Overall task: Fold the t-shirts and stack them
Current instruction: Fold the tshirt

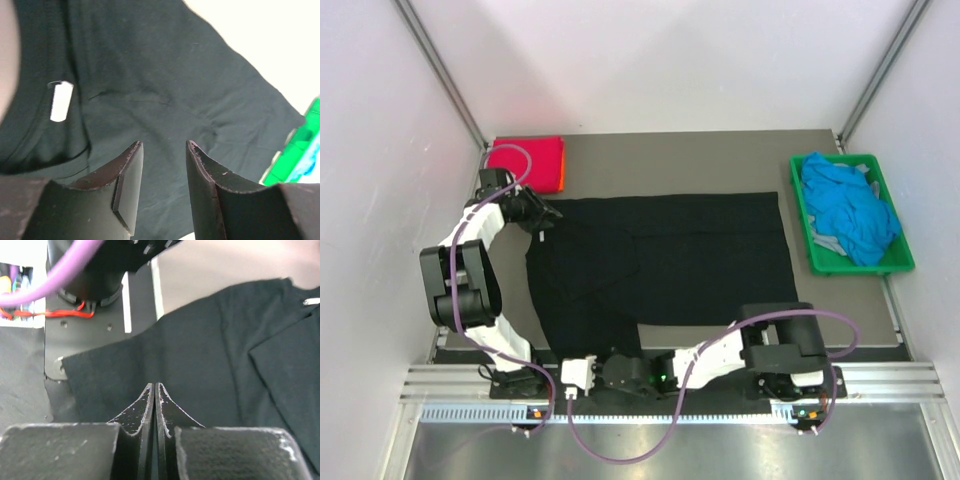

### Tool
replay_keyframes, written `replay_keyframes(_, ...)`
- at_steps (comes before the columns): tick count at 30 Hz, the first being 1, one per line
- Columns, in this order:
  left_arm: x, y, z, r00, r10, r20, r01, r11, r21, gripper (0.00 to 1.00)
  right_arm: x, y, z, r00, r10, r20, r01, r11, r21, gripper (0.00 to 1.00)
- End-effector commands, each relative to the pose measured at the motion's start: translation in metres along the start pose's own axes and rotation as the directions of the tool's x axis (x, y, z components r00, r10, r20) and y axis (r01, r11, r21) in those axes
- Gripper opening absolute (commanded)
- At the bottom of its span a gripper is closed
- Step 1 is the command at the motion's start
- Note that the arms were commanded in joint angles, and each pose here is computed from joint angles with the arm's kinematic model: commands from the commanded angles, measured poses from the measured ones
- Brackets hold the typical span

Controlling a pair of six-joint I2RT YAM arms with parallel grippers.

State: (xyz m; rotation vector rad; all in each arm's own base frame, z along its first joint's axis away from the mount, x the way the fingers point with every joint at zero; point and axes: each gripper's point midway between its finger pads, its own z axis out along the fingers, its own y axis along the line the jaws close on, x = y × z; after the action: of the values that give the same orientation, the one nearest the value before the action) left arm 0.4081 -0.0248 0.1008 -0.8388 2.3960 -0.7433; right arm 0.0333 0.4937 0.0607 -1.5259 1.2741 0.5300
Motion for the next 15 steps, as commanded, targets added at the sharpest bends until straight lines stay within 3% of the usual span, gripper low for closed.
replay_keyframes(1,-0.008,0.001,-0.015,0.997,0.06,0.044,-0.059,0.997,-0.04,0.45,-0.04,-0.009,-0.011,0.994,0.045,0.1,-0.043,0.999,-0.019,0.0)
replay_keyframes(7,-0.007,0.001,-0.015,0.997,0.059,0.047,-0.058,0.998,-0.037,0.45,-0.04,-0.007,-0.019,0.993,0.062,0.096,-0.06,0.998,-0.025,0.0)
replay_keyframes(10,-0.008,0.0,-0.015,0.997,0.06,0.046,-0.058,0.998,-0.032,0.45,-0.03,0.002,-0.022,0.995,0.062,0.077,-0.058,0.997,-0.057,0.23)
replay_keyframes(15,-0.007,-0.001,-0.016,0.997,0.065,0.042,-0.064,0.998,-0.025,0.45,-0.016,0.022,-0.029,0.997,0.055,0.058,-0.047,0.99,-0.133,0.36)
